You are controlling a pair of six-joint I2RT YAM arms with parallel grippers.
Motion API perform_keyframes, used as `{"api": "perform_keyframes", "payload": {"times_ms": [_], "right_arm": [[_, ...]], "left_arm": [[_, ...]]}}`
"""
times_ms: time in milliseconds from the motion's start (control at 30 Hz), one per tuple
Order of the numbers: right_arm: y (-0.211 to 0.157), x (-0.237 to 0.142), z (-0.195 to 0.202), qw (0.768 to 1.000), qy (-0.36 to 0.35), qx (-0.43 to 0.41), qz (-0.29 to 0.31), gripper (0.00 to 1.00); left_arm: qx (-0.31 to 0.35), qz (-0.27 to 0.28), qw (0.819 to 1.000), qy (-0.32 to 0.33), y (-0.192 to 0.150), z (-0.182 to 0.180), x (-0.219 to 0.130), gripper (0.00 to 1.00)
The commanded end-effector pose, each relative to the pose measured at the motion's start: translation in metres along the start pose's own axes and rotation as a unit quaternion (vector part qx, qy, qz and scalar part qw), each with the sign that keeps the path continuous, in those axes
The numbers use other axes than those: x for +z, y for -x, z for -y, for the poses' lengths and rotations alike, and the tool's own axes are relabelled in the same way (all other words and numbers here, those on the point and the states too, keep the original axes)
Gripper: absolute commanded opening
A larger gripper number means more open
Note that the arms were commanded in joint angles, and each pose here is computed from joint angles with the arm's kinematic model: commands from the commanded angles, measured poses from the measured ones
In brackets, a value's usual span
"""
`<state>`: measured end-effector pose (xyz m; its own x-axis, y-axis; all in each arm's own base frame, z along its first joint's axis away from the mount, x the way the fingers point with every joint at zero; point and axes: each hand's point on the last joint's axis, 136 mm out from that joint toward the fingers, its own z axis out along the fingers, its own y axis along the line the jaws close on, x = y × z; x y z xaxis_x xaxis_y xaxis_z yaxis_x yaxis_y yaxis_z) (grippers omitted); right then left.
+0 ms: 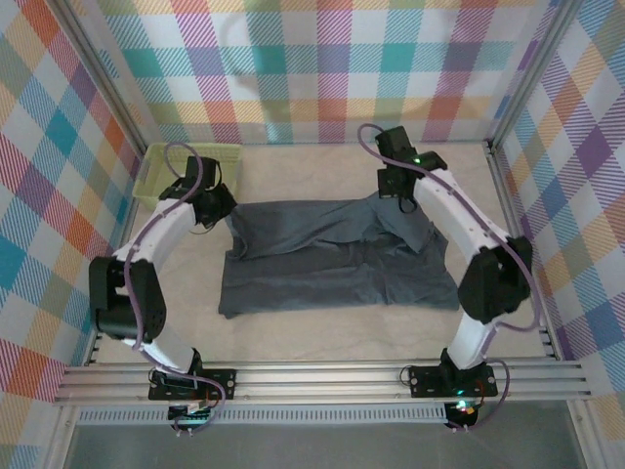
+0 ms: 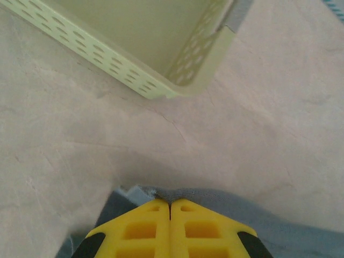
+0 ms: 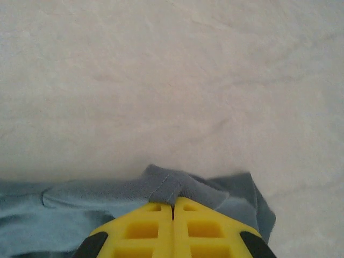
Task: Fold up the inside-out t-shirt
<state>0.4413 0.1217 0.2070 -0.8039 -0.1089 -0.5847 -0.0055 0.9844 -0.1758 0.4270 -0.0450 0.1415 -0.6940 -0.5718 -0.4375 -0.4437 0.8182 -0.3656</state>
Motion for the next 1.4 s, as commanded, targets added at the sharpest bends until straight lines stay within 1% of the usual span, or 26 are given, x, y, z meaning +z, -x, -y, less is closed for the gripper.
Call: {"api": "perform_keyframes", "payload": {"times_ms": [0,133,400,467,600,633,667,700,767,800,867,1000,1167,1267,1367], "right_arm": [[0.029,0.003,0.001,0.998,-0.02,-0.054,0.021,0.0],[0.052,0.011,0.0,0.995,-0.04,-0.083,0.037,0.0],[0.082,0.033,0.002,0.987,-0.07,-0.134,0.056,0.0],[0.086,0.039,0.002,0.986,-0.07,-0.139,0.058,0.0],[0.085,0.06,-0.009,0.985,-0.053,-0.157,0.05,0.0],[0.082,0.066,-0.013,0.985,-0.046,-0.161,0.045,0.03],[0.08,0.072,-0.017,0.985,-0.039,-0.161,0.04,0.12],[0.077,0.078,-0.02,0.986,-0.03,-0.158,0.034,0.24],[0.071,0.085,-0.017,0.99,-0.021,-0.139,0.017,0.39],[0.069,0.086,-0.011,0.992,-0.017,-0.124,0.007,0.43],[0.063,0.087,0.004,0.998,-0.003,-0.064,-0.011,0.49],[0.036,0.097,0.039,0.996,0.039,0.05,-0.062,0.52],[-0.001,0.123,0.06,0.979,0.06,0.14,-0.133,0.54],[-0.018,0.136,0.062,0.966,0.076,0.179,-0.17,0.58],[-0.028,0.143,0.054,0.958,0.095,0.191,-0.19,0.59]], "left_arm": [[0.005,-0.012,1.0,0.007,0.011,-0.004,0.01,0.0],[0.006,-0.022,1.0,-0.005,0.023,0.002,0.023,0.0],[0.028,-0.044,0.998,-0.03,0.047,0.032,0.044,0.0],[0.029,-0.05,0.998,-0.031,0.048,0.035,0.049,0.0],[0.033,-0.068,0.996,-0.039,0.039,0.04,0.057,0.0],[0.035,-0.071,0.996,-0.04,0.036,0.041,0.058,0.0],[0.037,-0.074,0.996,-0.041,0.032,0.042,0.059,0.0],[0.039,-0.077,0.995,-0.041,0.028,0.042,0.061,0.0],[0.042,-0.082,0.995,-0.041,0.022,0.042,0.063,0.0],[0.043,-0.084,0.995,-0.041,0.02,0.043,0.063,0.0],[0.045,-0.087,0.994,-0.039,0.016,0.042,0.066,0.0],[0.049,-0.091,0.994,-0.038,0.012,0.043,0.067,0.0],[0.049,-0.09,0.994,-0.039,0.011,0.044,0.065,0.0],[0.049,-0.087,0.994,-0.037,0.012,0.043,0.064,0.0],[0.049,-0.086,0.994,-0.036,0.012,0.042,0.063,0.0]]}}
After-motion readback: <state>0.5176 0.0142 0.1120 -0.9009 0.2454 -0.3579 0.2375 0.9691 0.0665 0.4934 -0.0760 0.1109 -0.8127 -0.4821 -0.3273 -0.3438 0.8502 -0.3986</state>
